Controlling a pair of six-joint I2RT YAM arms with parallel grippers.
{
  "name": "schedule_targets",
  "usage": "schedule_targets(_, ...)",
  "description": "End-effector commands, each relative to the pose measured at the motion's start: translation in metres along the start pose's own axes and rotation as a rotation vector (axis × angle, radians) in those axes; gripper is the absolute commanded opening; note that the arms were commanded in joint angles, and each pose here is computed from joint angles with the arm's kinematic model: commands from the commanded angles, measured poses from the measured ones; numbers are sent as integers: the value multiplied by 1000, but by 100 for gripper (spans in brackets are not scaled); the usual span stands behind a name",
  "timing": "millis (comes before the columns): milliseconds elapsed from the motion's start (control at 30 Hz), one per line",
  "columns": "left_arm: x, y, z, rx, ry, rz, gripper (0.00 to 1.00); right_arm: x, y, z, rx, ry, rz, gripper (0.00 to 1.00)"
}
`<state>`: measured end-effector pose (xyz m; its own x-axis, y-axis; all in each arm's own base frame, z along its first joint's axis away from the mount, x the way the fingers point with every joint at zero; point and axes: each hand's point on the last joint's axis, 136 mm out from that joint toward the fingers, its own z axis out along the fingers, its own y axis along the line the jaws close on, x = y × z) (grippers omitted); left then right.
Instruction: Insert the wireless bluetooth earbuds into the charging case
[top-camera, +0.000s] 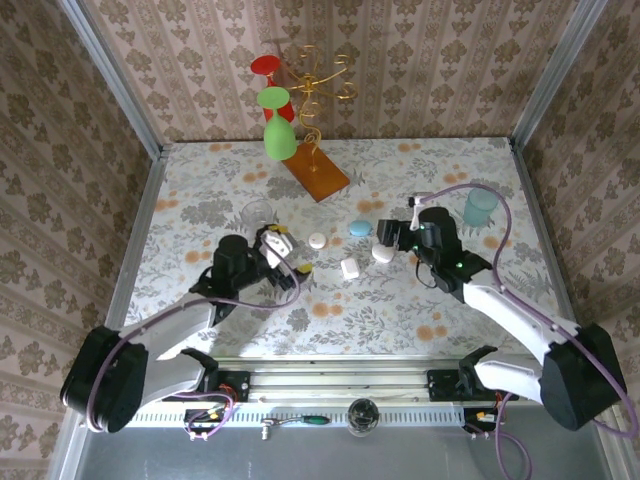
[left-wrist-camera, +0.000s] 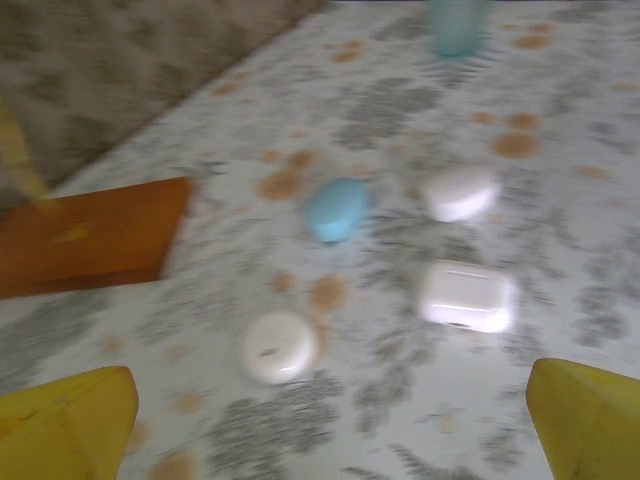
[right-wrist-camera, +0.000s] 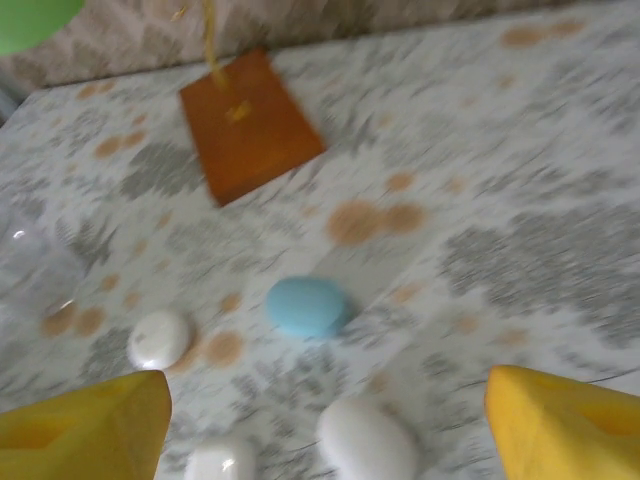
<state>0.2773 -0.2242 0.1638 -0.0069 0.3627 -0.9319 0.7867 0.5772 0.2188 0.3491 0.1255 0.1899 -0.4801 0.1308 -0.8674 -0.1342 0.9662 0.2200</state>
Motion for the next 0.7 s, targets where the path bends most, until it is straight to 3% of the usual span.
schedule_targets(0,4,60,-26,-323,5,-61,100,-3,-47,-12,232,-42,-218,91)
schedule_targets(67,18,91,-46,-482,26,-115,100,-5,-65,-16,294,-74,-252,95)
schedule_targets(300,74,150,-103,-833,67,-237,100,14,-126,-8,387,-169,-172,99)
schedule_targets(467,104,165,-112,-899,91,-287,100,22,-144,8,369,-203,-129,100)
schedule_targets(667,107,187,-95,-877,56,-300,100,19,-148,26,315,-226,-130,100)
